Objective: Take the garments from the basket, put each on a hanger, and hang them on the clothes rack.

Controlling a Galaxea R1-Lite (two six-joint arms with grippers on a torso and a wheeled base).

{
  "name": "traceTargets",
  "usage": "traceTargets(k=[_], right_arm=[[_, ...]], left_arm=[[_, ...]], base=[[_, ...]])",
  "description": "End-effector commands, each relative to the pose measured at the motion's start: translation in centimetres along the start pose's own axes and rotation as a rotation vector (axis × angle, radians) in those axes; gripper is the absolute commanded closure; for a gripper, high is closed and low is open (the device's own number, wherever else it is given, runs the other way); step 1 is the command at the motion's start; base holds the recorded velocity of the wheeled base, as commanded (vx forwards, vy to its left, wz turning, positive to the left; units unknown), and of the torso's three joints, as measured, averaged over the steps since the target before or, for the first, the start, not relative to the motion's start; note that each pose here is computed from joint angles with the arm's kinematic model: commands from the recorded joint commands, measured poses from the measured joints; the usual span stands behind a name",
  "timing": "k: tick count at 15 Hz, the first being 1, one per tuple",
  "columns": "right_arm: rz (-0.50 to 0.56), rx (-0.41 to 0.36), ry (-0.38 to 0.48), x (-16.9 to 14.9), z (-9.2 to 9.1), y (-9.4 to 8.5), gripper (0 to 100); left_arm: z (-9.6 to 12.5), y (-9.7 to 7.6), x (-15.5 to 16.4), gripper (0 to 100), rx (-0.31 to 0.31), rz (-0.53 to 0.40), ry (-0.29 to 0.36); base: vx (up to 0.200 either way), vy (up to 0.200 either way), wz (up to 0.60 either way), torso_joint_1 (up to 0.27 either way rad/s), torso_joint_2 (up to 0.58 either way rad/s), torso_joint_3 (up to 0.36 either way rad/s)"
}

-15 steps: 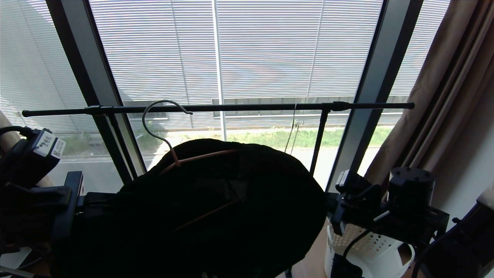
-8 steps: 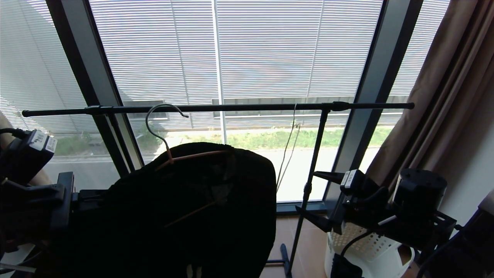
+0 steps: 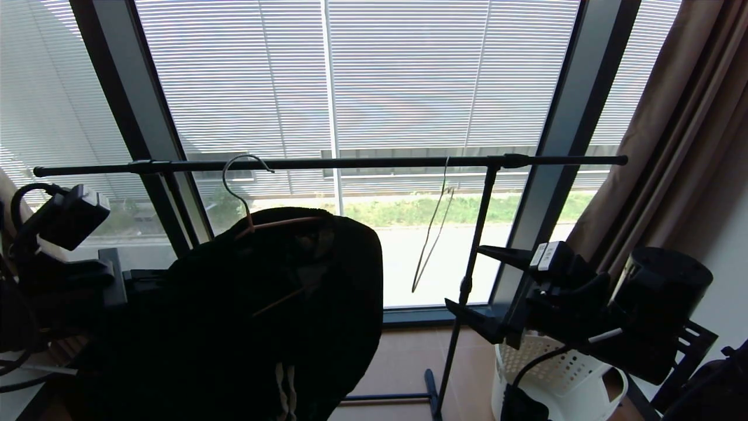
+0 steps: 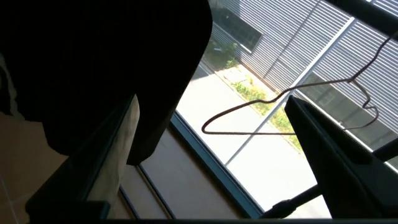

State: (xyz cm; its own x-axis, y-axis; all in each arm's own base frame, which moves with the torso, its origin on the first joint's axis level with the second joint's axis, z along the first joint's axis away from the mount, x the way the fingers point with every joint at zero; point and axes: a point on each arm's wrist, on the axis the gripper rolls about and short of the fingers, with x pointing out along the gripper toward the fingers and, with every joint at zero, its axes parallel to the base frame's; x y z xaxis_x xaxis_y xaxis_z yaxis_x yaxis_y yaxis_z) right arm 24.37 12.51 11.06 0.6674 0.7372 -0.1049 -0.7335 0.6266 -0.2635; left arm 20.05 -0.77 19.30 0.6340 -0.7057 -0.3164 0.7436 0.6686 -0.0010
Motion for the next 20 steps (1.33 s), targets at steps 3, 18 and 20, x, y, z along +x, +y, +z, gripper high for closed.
traceTargets(k=[3,18,20], right_arm=[[-0.047,0.003,-0.088,-0.7,3.1,0.9,0],[-0.067,-0.006,-0.115,-1.2,4.1,0.9,0],[-0.067,-0.005,-0.112,-1.2,4.0,0.9,0]], left_arm=[[1.5,0.9,4.0,100,-0.067,0.043,0.058],[-0.7,4.9,18.4,100,-0.131,0.170,-0.021],[-0.1,5.6,19.3,100,-0.140,0.189,-0.045]], base=[[0.000,0.000,0.00,0.000,0.00,0.000],[0.000,0.000,0.00,0.000,0.00,0.000],[0.000,0.000,0.00,0.000,0.00,0.000]])
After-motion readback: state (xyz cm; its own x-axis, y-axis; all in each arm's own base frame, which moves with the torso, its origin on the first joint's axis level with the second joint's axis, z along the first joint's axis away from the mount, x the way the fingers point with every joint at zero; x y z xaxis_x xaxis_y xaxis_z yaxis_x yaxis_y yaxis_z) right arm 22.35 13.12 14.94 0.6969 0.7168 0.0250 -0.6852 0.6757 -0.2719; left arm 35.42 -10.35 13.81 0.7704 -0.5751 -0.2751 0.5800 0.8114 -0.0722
